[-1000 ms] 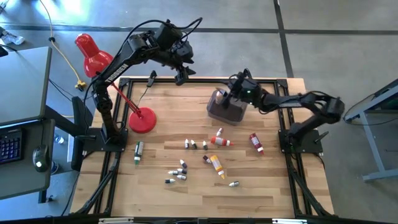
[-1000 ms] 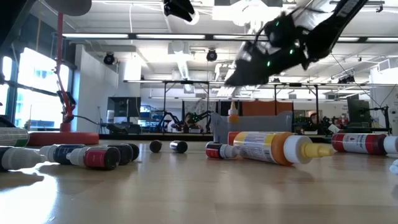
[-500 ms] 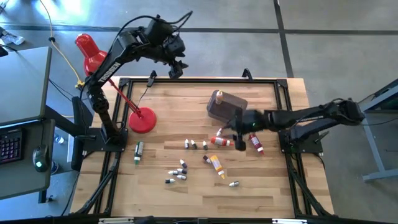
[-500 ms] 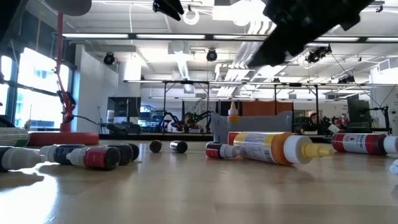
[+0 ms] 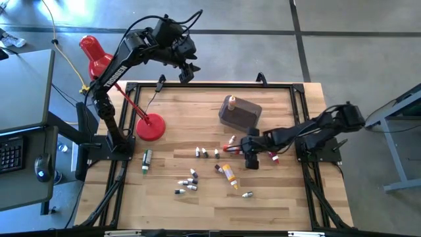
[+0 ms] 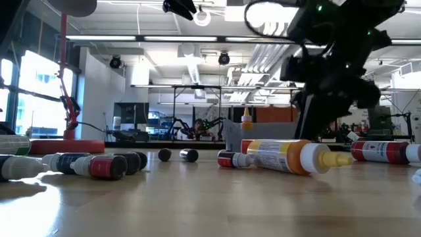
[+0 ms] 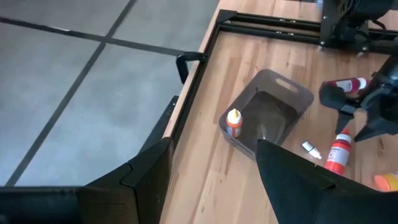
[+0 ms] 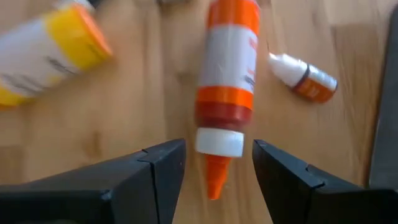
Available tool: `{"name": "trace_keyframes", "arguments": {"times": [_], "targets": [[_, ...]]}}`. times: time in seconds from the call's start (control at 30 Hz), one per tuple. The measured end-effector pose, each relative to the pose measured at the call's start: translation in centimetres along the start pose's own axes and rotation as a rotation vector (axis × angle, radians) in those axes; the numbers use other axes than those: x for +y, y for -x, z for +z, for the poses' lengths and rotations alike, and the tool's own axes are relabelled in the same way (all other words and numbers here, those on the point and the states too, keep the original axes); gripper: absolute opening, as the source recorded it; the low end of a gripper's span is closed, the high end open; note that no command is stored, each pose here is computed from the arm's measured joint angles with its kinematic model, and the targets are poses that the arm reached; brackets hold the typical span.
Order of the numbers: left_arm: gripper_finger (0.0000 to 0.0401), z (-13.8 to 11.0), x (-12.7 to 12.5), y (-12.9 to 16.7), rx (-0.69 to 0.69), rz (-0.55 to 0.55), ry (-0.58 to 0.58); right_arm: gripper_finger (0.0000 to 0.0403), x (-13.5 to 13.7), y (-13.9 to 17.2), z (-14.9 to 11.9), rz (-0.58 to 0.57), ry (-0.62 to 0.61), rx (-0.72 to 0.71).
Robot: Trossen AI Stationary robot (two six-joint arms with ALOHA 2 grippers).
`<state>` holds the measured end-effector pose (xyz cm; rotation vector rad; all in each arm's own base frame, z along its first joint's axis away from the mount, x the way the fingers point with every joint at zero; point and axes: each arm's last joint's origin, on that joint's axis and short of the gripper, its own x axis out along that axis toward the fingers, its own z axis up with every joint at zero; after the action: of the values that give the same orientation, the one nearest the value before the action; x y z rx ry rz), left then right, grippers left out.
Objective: Pick & Place food coloring
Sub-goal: Put the large orange food coloring bottle into the bin
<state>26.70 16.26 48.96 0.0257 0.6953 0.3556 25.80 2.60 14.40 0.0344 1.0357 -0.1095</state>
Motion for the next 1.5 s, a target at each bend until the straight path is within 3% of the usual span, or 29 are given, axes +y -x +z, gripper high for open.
{"name": "trace_keyframes", "arguments": {"times": [0.37, 0.6, 0.73, 0.93, 1.07, 1.23, 1.33, 1.5], "targets": [[0.0225, 0.0, 0.0, 0.0, 0.001, 0.001, 0.0, 0.0179, -1.2, -2.1, -0.1, -0.018, -0.033, 0.039], [0.0225, 0.0, 0.0, 0.0, 0.001, 0.001, 0.0, 0.0113, -1.2, -2.1, 0.0, 0.003, 0.005, 0.03], [0.0225, 0.0, 0.0, 0.0, 0.002, 0.001, -0.004, 0.0112, -1.0, -2.1, 0.0, 0.02, -0.003, 0.031], [0.0225, 0.0, 0.0, 0.0, 0.002, 0.002, -0.007, 0.0112, 0.3, 0.4, 2.7, -0.007, 0.039, 0.144], [0.0225, 0.0, 0.0, 0.0, 0.004, 0.011, -0.02, 0.0112, 1.1, 4.2, 6.1, -0.179, 0.201, 0.208], [0.0225, 0.0, 0.0, 0.0, 0.004, 0.012, -0.029, 0.0119, 0.3, 8.2, 9.2, -0.538, 0.446, 0.206], [0.0225, 0.0, 0.0, 0.0, 0.004, 0.011, -0.03, 0.012, -0.9, 8.6, 9.7, -0.682, 0.644, 0.282], [0.0225, 0.0, 0.0, 0.0, 0.004, 0.011, -0.03, 0.012, -4.2, 7.2, 9.2, -0.766, 0.891, 0.538]]}}
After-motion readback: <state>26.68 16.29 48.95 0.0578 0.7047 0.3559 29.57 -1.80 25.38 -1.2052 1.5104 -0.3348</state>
